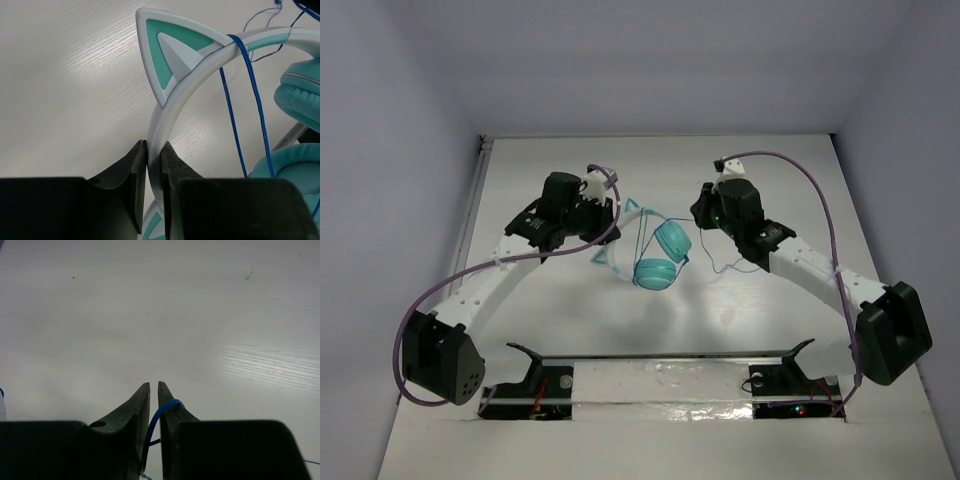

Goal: Wrap the headphones

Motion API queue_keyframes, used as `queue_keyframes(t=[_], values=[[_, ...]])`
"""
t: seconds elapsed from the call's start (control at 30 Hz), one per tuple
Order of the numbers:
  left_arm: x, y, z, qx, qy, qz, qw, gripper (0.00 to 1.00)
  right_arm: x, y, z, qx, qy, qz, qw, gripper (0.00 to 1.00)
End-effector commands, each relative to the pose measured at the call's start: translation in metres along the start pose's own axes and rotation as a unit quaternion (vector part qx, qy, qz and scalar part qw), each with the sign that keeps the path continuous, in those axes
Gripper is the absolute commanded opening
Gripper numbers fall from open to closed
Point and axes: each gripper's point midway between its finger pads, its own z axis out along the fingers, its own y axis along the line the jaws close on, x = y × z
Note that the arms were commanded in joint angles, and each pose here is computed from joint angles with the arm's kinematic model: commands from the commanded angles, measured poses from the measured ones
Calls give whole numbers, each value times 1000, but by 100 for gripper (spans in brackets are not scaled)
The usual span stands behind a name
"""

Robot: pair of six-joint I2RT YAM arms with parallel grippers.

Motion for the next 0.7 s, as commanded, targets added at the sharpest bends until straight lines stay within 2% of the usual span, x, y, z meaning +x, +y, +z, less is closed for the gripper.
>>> queue_keyframes(t=[0.0,0.23,0.33,0.47,0.5,0.67], values=[[-45,-34,-23,81,-79,9,993,0,-25,13,-2,-35,-47,37,998,18],[-84,-49,-43,130,-123,-2,984,0,-10,27,-3,-93,-47,65,992,19],[-98,-59,-46,156,-133,-11,979,0,-3,35,-3,-117,-37,77,989,27],[-110,-58,-44,152,-149,-41,976,0,-2,45,-6,-143,-35,117,982,34],[-113,-58,-45,151,-154,-46,975,0,-6,51,-10,-163,-42,121,978,38],[-133,-59,-49,147,-180,-83,969,0,13,61,-14,-207,-29,125,970,41]])
